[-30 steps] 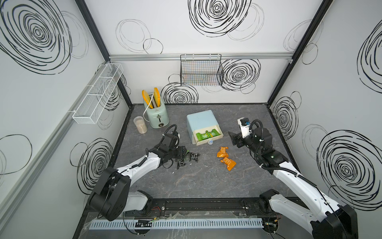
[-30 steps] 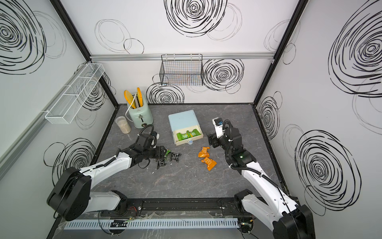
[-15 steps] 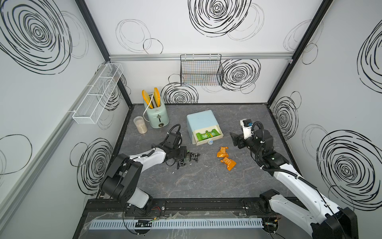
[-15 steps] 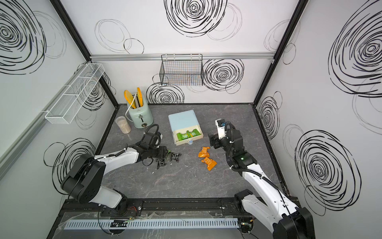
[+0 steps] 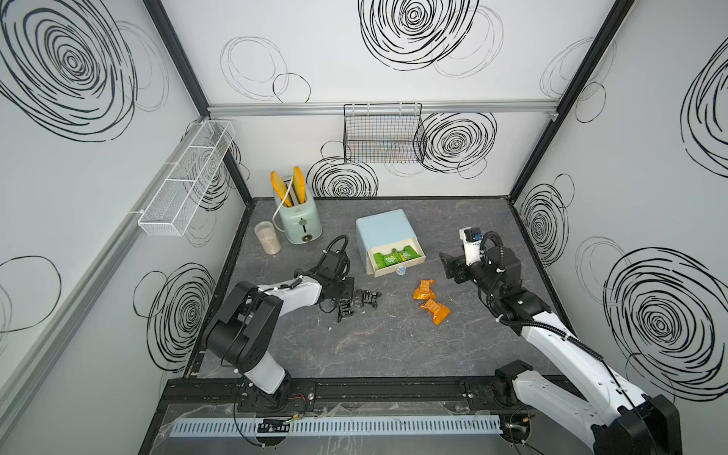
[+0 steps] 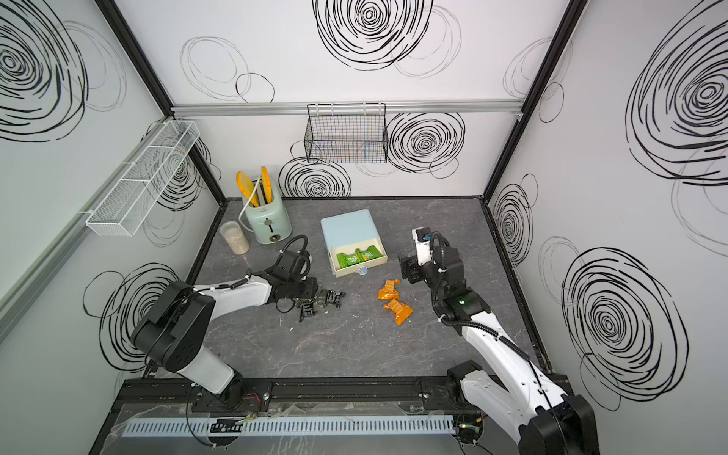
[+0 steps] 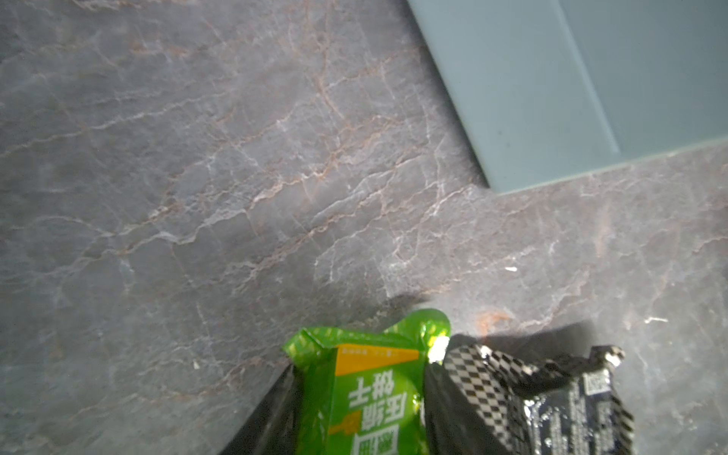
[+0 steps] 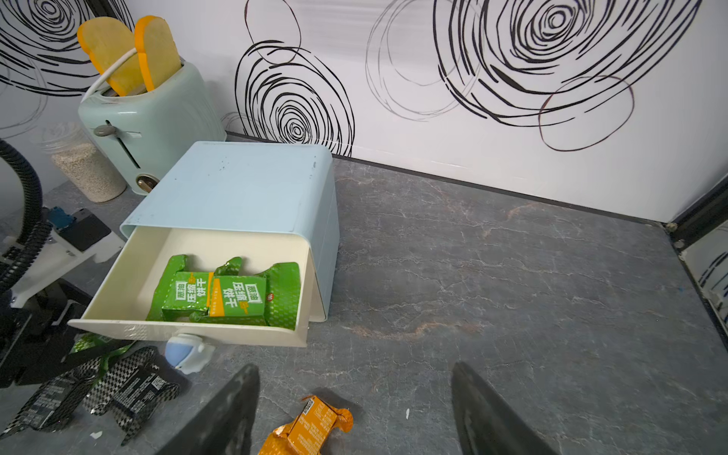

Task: Place the cookies into the drawer by color
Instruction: Pick up the cookie at the center of the board.

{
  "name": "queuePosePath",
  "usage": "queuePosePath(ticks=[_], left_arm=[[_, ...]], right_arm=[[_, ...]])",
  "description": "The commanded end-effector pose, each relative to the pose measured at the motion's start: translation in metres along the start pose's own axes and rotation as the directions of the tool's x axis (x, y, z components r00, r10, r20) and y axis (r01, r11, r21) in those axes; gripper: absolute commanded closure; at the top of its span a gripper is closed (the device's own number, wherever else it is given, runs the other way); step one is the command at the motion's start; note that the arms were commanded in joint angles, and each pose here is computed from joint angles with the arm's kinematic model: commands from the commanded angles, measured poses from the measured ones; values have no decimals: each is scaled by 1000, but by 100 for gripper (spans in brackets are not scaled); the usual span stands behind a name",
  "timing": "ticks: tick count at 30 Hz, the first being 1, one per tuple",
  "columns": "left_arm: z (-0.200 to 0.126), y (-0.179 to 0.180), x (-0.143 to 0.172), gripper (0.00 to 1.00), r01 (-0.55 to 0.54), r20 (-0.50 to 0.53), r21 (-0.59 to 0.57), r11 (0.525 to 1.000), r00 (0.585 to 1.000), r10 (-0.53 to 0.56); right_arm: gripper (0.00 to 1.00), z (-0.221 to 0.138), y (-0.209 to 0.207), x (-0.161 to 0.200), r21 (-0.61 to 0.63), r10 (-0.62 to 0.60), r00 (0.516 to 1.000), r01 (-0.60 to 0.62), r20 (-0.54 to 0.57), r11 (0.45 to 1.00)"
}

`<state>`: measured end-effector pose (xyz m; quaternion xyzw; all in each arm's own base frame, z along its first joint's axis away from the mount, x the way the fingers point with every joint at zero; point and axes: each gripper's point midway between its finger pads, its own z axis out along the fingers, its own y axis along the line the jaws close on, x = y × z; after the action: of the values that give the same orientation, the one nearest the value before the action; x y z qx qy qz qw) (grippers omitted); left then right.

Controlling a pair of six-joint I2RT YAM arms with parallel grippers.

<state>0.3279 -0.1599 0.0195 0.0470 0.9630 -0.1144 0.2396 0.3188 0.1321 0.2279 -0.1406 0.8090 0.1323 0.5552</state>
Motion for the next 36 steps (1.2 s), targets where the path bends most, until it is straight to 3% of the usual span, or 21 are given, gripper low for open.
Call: queuePosePath(ticks=[1,9,13,21,30,36], left_arm=[[4,4,-6,47,-4,20,-42,999,1000,5],[11,12,0,47,9,4,-84,996,1000,-9],[4,16,-5,64,24,35,-109,994,999,-21],[-33,25,-34,76,56,171,-169,984,985,-27],[-84,28,-76,78,101,338,-207,973,941,-26],[-125,8,-114,78,40,413,-190,981,910,43]], right_arm=[[22,1,-3,1,6,10,1000,-10,11,1000],[22,0,-3,1,6,10,1000,-10,12,1000],[22,-1,-4,0,6,11,1000,-11,14,1000],[22,-3,-5,-1,10,11,1000,-11,19,1000],[22,-5,-6,1,7,12,1000,-13,23,1000],[22,-7,-6,1,6,11,999,-11,30,1000]])
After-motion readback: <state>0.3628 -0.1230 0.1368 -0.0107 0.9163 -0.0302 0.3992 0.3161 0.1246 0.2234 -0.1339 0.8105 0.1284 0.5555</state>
